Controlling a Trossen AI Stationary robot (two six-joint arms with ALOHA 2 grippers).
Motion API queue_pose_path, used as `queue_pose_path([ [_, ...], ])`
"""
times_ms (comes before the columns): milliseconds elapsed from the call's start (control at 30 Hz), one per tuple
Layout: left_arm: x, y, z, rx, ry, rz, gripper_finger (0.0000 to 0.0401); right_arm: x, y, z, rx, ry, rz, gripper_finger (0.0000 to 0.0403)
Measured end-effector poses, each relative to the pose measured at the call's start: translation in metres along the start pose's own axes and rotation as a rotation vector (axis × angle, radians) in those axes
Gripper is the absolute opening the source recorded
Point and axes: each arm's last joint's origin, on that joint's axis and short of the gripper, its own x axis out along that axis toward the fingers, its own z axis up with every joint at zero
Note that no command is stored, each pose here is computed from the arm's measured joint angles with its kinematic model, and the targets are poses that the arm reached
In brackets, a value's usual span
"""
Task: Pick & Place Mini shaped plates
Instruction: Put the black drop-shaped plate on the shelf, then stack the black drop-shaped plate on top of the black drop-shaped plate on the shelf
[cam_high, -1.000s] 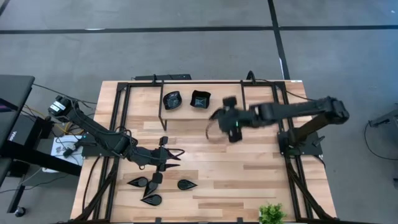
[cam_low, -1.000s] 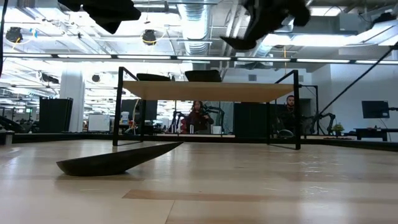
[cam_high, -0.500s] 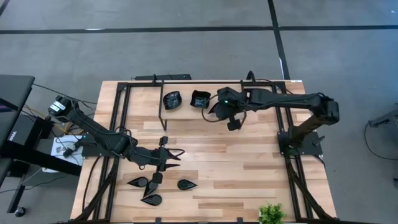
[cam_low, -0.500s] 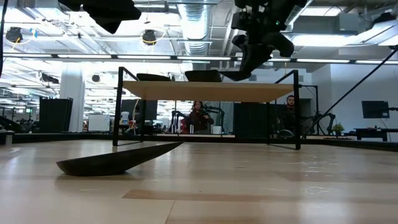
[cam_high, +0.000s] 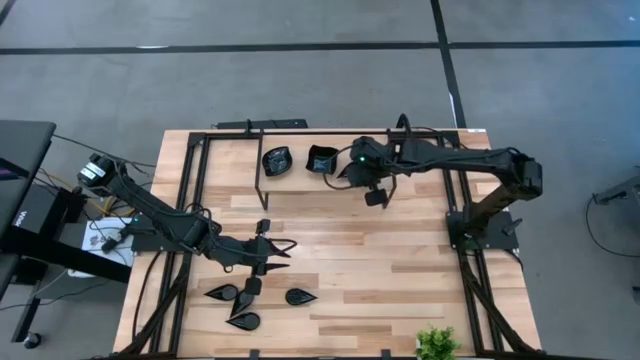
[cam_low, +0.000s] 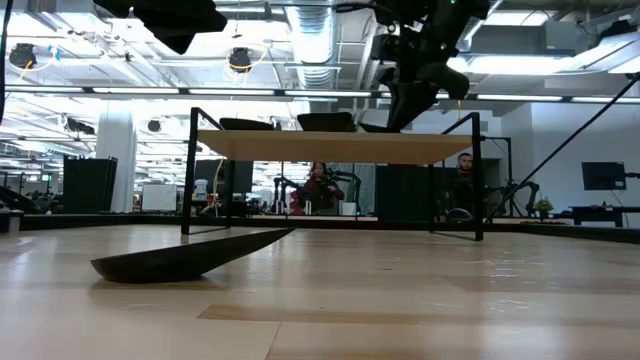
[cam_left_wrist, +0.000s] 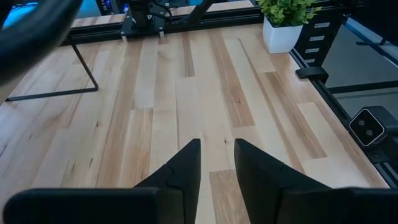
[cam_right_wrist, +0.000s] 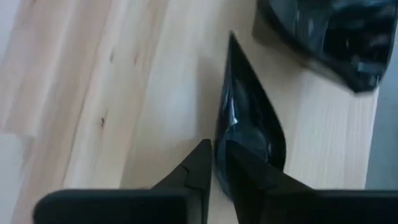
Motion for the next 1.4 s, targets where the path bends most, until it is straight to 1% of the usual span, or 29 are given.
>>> queue_pose_path([
  [200, 0.0, 0.0, 0.0, 0.0, 0.0, 0.0, 0.0099, 0.0, 0.001, -0.008, -0.007, 0.112, -0.035, 0.0064],
  [367, 0.0, 0.0, 0.0, 0.0, 0.0, 0.0, 0.0099, -0.001, 0.003, -0.009, -0.019, 0.151, -0.059, 0.0067],
  [567, 0.0, 0.0, 0.0, 0.0, 0.0, 0.0, 0.0099, -0.012, 0.006, -0.007, -0.031, 0.147, -0.112, 0.0068],
  [667, 0.0, 0.0, 0.0, 0.0, 0.001, 0.0, 0.0099, -0.022, 0.007, -0.007, -0.023, 0.129, -0.135, 0.0068],
  [800, 0.001, 0.0, -0.005, 0.004, 0.012, 0.001, 0.0099, -0.043, 0.016, -0.003, 0.035, 0.046, -0.158, 0.0068],
  [900, 0.001, 0.0, -0.007, -0.003, 0.017, 0.002, 0.0099, -0.062, 0.03, 0.003, 0.105, -0.051, -0.141, 0.0068],
  [1033, 0.001, 0.0, -0.004, -0.072, -0.012, -0.001, 0.0099, -0.084, 0.054, 0.016, 0.28, -0.223, -0.015, 0.0068],
  [1100, 0.001, 0.0, -0.001, -0.108, -0.036, -0.005, 0.0099, -0.09, 0.069, 0.023, 0.315, -0.275, 0.058, 0.0068],
  [1167, 0.001, 0.0, 0.001, -0.149, -0.058, -0.01, 0.0099, -0.094, 0.088, 0.03, 0.287, -0.299, 0.112, 0.0067],
  [1300, 0.004, -0.003, -0.001, -0.238, -0.051, -0.026, 0.0099, -0.092, 0.132, 0.038, 0.18, -0.342, 0.2, 0.0066],
  [1400, 0.015, -0.01, -0.01, -0.252, 0.011, -0.075, 0.0099, -0.08, 0.167, 0.036, 0.136, -0.414, 0.256, 0.0066],
])
